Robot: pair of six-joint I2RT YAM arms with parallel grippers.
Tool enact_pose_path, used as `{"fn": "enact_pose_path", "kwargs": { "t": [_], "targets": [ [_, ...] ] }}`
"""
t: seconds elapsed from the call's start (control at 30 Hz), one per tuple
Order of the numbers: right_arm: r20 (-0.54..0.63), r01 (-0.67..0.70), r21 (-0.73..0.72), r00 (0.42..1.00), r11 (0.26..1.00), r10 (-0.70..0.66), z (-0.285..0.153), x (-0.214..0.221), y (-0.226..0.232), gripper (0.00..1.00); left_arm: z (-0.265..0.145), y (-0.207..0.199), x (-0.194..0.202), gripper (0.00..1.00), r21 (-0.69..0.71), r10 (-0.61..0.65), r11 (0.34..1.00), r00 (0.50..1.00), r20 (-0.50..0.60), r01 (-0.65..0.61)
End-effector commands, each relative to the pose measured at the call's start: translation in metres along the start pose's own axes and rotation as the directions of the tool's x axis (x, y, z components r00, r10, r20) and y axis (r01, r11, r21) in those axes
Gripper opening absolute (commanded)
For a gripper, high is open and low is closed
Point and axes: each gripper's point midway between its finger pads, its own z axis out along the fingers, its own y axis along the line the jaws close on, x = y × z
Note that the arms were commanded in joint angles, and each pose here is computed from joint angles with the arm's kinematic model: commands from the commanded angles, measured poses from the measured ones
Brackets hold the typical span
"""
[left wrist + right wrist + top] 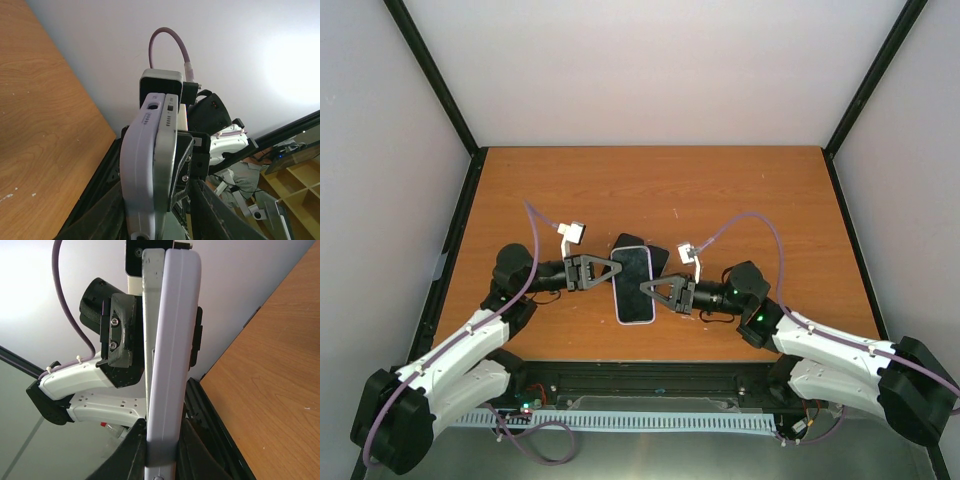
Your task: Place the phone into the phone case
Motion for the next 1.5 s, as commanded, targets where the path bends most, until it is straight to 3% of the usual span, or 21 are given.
{"fn": "enact_pose_path", "kwargs": {
  "t": [0.0,0.13,0.3,0.47,0.67,0.8,1.07,1.23,1.47],
  "targets": [
    [-0.006,0.063,-0.072,0.998,0.995,-0.063,-0.001,0.0,0.02,0.12,0.002,-0.026,-0.012,0.34,0.053,0.089,0.995,0.996,0.014,-0.089],
    [-0.007,0.069,-0.087,0.998,0.994,-0.07,-0.004,0.002,0.023,0.12,0.001,-0.031,-0.014,0.34,0.064,0.091,0.994,0.996,0.024,-0.093],
    [-0.015,0.073,-0.074,0.997,0.995,-0.075,-0.005,0.005,0.02,0.12,-0.001,-0.038,-0.015,0.17,0.081,0.097,0.992,0.995,0.034,-0.099],
    [-0.014,0.06,-0.07,0.998,0.996,-0.061,-0.005,0.002,0.022,0.17,-0.001,-0.035,-0.013,0.07,0.073,0.12,0.99,0.992,0.028,-0.122],
    [0.04,0.013,-0.033,0.999,0.999,-0.012,-0.008,-0.017,0.033,0.44,0.002,-0.033,-0.006,0.02,0.091,0.159,0.984,0.987,-0.025,-0.156],
    [0.087,0.003,0.013,0.996,1.0,-0.005,-0.01,-0.031,0.037,0.48,0.004,-0.034,-0.003,0.02,0.1,0.185,0.979,0.981,-0.063,-0.179],
    [0.093,-0.002,0.045,0.996,0.999,-0.002,-0.003,-0.045,0.04,0.47,0.005,-0.028,0.002,0.01,0.105,0.197,0.977,0.976,-0.094,-0.187],
    [0.104,-0.013,0.022,0.995,1.0,0.011,0.001,-0.047,0.039,0.23,0.006,-0.024,0.003,0.03,0.1,0.182,0.98,0.978,-0.103,-0.172],
    [0.101,0.056,0.006,0.993,0.998,-0.056,0.002,-0.042,0.037,0.12,0.007,-0.028,-0.002,0.29,0.096,0.146,0.986,0.985,-0.093,-0.137]
  ]
}}
